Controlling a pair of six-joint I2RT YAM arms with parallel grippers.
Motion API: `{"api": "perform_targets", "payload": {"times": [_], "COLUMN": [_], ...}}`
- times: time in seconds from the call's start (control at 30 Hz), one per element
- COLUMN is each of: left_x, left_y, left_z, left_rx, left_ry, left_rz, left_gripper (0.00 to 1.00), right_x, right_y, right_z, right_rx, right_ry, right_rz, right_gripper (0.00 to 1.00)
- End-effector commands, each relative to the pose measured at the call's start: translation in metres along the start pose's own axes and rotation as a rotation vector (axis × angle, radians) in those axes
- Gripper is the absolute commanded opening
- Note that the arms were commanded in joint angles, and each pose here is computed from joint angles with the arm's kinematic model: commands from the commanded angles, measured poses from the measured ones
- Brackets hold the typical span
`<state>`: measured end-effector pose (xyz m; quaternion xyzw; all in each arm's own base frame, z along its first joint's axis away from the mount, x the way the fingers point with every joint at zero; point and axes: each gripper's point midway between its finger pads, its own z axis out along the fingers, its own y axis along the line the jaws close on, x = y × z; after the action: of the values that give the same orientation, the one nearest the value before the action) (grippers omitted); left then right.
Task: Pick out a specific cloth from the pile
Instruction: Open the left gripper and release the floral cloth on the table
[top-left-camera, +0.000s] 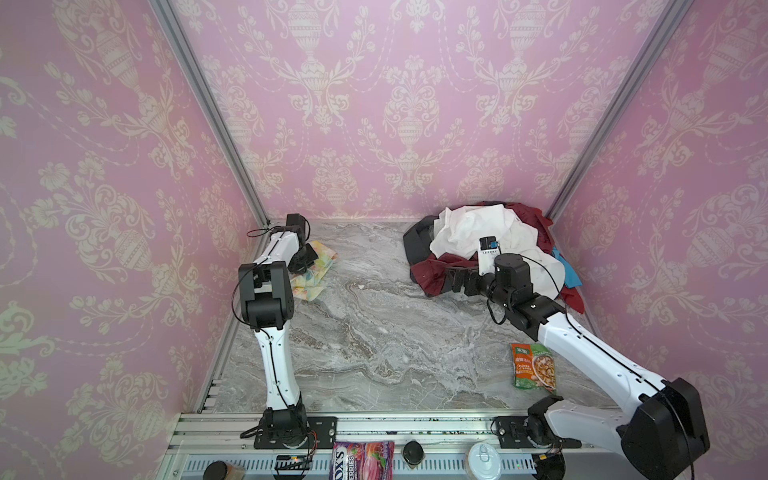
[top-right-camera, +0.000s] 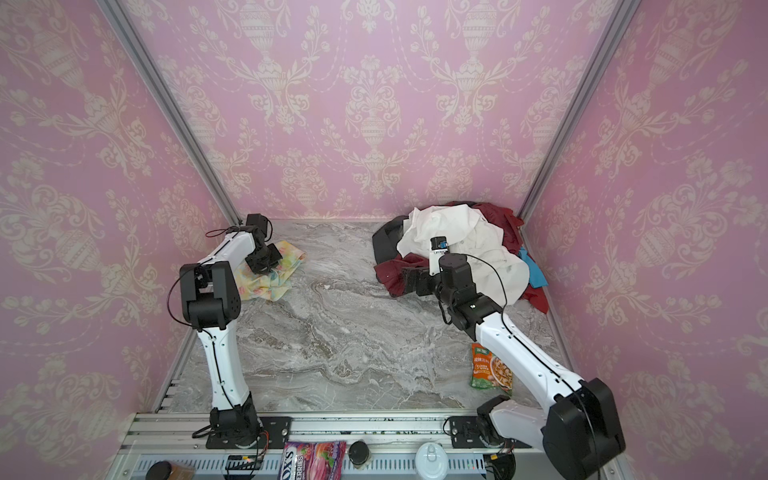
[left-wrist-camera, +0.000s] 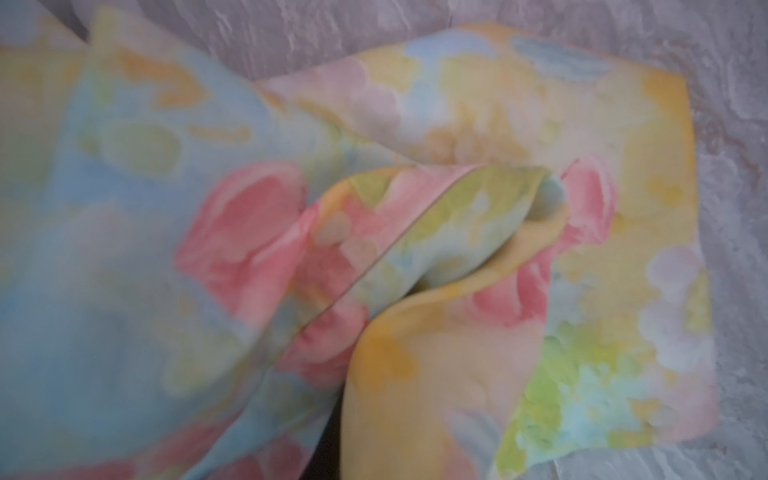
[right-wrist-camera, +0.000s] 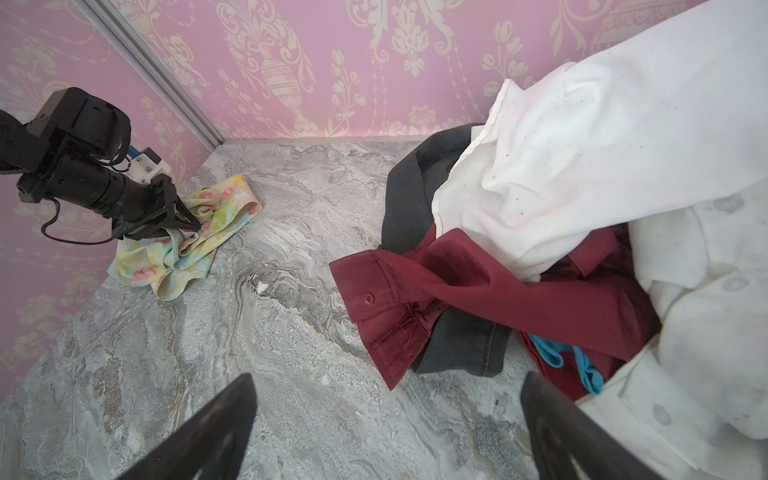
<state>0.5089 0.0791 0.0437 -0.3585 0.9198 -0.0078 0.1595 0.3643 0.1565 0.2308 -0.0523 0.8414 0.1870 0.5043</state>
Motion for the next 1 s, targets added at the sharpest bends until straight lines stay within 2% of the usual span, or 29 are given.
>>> {"api": "perform_targets", "payload": {"times": [0.0, 0.23, 0.4, 0.53, 0.6, 0.73, 0.83, 0.97], "left_x": [-0.013, -0.042, -0.051, -0.055, -0.059, -0.070, -0.071, -0.068], "left_y": [0.005, -0.008, -0.008, -0.005, -0.009, -0.017, -0.020, -0.031], "left_z": [0.007, 0.004, -0.006, -0.020, -0.031, -0.062, -0.083, -0.108], "left_rx": [0.001, 0.031, 0.026, 0.015, 0.035, 0.050, 0.060, 0.117], "left_ry": [0.019, -0.019, -0.051, -0.078, -0.104, -0.186, -0.217, -0.263], "left_rz": [-0.140, -0.231, -0.232, -0.194, -0.152, -0.035, 0.010, 0.043], "left_gripper": [0.24, 0.26, 0.35, 0.51, 0.67, 0.91, 0.99, 0.99], "right_x": [0.010, 0.008, 0.006, 0.003, 0.001, -0.006, -0.010, -0.022], "right_y": [-0.011, -0.017, -0.017, -0.017, -0.016, -0.016, -0.017, -0.020], "right_z": [0.002, 0.006, 0.005, 0.001, -0.002, -0.009, -0.014, -0.025], "right_rx": [0.031, 0.033, 0.033, 0.033, 0.031, 0.037, 0.053, 0.071], "right_ry": [0.028, 0.028, 0.025, 0.017, 0.013, -0.002, -0.002, -0.032], "right_rz": [0.010, 0.012, 0.011, 0.012, 0.010, 0.007, -0.012, -0.020], "right_gripper": [1.00, 1.00, 1.00, 1.00, 1.00, 1.00, 1.00, 1.00]}}
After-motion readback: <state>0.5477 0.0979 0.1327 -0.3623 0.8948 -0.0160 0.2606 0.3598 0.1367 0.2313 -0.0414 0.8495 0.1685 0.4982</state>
